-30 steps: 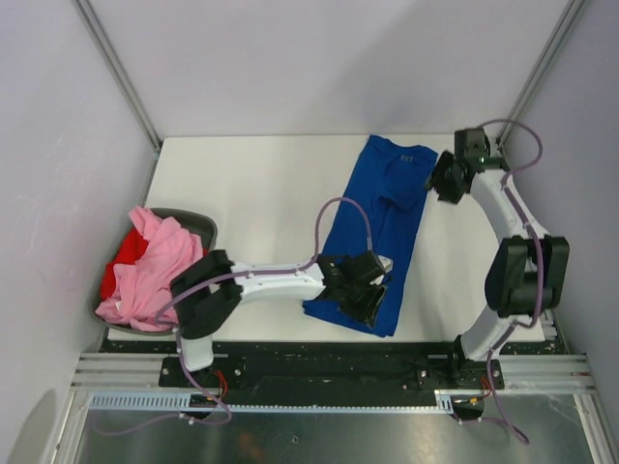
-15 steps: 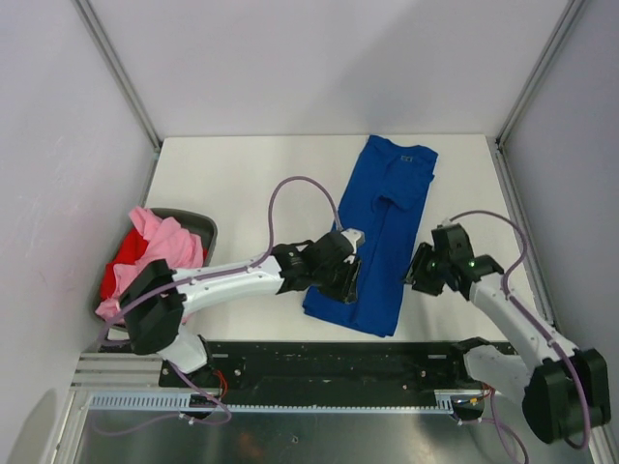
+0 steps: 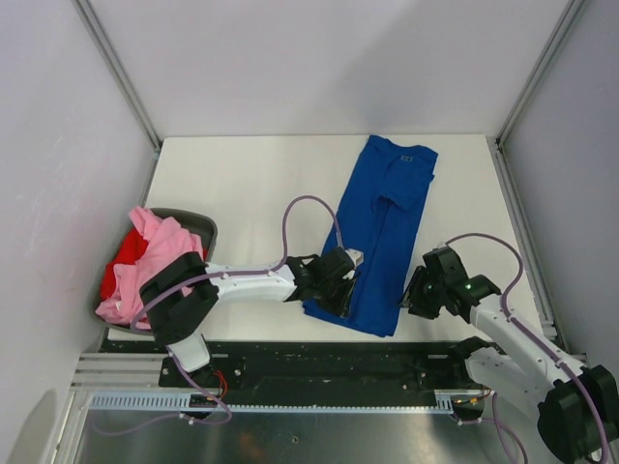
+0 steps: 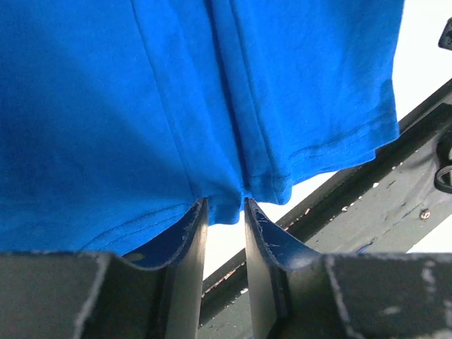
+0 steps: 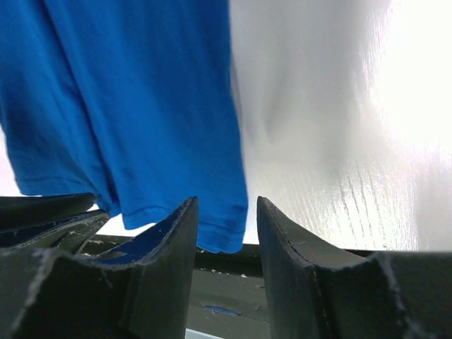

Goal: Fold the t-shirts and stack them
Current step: Grab the bottom of the folded rectangular tshirt with both arms

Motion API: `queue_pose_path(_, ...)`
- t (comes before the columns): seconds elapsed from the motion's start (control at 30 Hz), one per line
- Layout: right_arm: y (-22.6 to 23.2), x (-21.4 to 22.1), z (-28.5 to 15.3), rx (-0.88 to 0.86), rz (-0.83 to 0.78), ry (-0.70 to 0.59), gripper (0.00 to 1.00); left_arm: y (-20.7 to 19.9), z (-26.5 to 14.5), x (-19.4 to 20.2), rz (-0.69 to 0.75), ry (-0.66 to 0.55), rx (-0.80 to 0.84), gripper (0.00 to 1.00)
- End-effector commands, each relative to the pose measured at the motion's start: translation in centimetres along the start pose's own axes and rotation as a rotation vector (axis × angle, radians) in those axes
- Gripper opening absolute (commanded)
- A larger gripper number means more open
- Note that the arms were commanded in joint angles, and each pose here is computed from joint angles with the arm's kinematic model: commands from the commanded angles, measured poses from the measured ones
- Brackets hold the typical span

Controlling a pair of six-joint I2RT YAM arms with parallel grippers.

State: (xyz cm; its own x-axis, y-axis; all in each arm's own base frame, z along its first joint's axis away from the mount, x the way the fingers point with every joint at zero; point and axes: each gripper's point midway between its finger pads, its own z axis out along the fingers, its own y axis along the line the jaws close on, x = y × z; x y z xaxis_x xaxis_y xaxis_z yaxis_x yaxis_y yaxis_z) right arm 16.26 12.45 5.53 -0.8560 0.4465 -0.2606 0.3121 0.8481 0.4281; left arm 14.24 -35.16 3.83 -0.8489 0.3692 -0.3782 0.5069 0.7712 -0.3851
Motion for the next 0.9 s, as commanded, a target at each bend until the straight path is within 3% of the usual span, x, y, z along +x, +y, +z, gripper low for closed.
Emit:
queue_pose_path(0.0,0.1,1.3,0.2,-0.019,0.013,0.037,0.44,-0.7,0.6,0.5,-0.014,-0.005,0.049,0.31)
queue_pose_path(0.4,0.0,5.2,1.9,-0.004,-0.047,0.143,0.44,-1.9,0.1,-0.4,-0.007,-0.023,0.089,0.33)
queue_pose_path(0.87,0.8,6.9,2.8,-0.005,-0.084,0.187,0.44,-2.0,-3.9,-2.4,-0.039,-0.136,0.127,0.42)
